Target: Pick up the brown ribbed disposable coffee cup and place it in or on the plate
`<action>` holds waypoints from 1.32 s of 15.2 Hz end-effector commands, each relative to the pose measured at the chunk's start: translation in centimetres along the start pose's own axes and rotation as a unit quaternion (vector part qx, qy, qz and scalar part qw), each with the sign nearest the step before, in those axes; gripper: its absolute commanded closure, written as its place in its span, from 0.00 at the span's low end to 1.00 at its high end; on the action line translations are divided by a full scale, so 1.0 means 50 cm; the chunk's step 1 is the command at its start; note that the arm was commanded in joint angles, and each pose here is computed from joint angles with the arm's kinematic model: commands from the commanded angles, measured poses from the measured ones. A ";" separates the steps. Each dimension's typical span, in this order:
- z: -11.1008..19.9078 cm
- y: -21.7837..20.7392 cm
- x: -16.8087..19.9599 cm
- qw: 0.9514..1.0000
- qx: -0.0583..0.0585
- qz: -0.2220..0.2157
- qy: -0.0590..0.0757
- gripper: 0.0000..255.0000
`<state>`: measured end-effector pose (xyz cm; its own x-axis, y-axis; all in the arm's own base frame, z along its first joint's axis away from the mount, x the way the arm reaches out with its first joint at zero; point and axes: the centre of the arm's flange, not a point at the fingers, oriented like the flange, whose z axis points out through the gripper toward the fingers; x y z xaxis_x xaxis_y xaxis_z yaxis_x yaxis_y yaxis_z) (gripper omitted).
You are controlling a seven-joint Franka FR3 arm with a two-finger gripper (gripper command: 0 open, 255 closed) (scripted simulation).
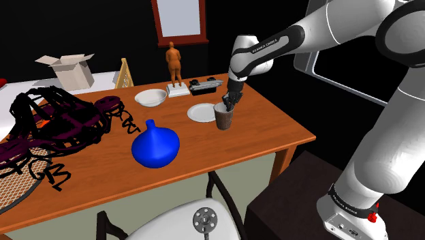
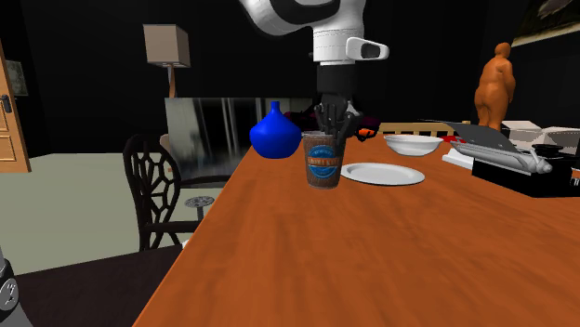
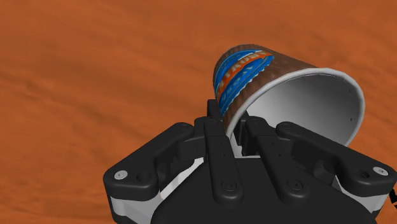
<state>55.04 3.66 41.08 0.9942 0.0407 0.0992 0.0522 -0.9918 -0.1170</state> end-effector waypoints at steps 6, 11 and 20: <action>-0.061 -0.007 0.006 1.000 0.000 0.000 0.000 1.00; -0.114 -0.013 0.012 1.000 0.000 0.000 0.000 1.00; -0.180 -0.017 0.096 1.000 0.000 0.000 0.000 1.00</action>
<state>57.79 3.83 50.08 0.9943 0.0407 0.0980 0.0522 -0.9918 -0.1170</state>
